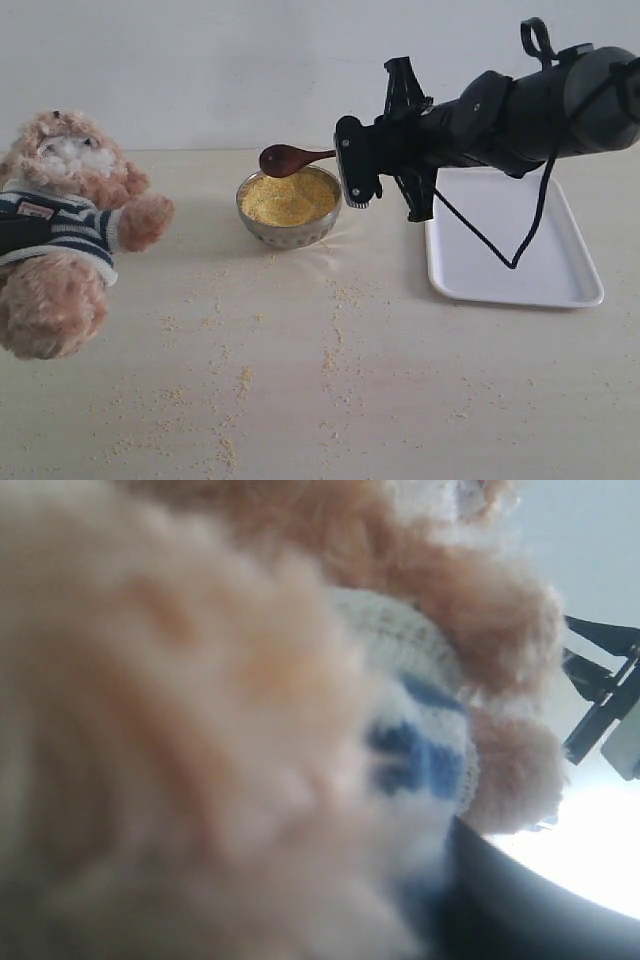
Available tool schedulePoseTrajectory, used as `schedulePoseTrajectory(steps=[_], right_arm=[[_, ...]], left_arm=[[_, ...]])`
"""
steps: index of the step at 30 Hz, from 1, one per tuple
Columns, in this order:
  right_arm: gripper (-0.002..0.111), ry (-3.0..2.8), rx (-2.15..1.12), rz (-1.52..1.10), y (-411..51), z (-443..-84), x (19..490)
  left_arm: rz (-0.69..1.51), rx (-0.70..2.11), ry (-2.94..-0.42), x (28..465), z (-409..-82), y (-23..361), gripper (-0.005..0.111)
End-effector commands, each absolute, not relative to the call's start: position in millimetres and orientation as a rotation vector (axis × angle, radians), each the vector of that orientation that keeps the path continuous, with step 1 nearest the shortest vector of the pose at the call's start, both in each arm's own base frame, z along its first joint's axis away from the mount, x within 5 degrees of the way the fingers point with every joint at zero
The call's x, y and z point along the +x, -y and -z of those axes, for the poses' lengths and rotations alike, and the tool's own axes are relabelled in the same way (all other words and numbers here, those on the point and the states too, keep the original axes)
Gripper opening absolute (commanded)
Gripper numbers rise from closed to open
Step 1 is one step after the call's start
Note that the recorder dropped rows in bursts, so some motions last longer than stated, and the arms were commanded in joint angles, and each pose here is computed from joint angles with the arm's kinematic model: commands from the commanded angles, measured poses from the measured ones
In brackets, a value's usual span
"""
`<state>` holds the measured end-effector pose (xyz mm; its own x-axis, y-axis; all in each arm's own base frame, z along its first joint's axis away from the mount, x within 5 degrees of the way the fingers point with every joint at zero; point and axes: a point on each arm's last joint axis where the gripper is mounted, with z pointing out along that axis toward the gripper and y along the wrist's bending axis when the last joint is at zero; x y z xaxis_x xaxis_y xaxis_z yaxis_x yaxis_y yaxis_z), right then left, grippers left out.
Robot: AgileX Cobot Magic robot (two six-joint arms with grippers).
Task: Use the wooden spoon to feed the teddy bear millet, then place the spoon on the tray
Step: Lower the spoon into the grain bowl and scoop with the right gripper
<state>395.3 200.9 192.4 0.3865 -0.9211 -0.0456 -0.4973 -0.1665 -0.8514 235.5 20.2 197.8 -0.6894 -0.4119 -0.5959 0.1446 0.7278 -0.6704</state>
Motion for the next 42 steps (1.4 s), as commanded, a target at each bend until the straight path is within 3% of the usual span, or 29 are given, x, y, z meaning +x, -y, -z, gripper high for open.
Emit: schedulePoseTrajectory(steps=[1,8,25,42], right_arm=[[0.0,-1.208,-1.823,0.653,-211,-183,401],[0.0,-1.195,-1.8,0.672,-214,-187,405],[0.0,-1.226,-1.867,0.626,-216,-160,406],[0.0,-1.212,-1.906,0.575,-218,-165,401]], left_arm=[[0.935,-0.196,-2.141,235,-198,-18,0.005],[0.908,-0.203,-2.15,236,-197,-20,0.005],[0.904,-0.205,-2.151,236,-197,-20,0.005],[0.9,-0.196,-2.151,236,-197,-20,0.005]])
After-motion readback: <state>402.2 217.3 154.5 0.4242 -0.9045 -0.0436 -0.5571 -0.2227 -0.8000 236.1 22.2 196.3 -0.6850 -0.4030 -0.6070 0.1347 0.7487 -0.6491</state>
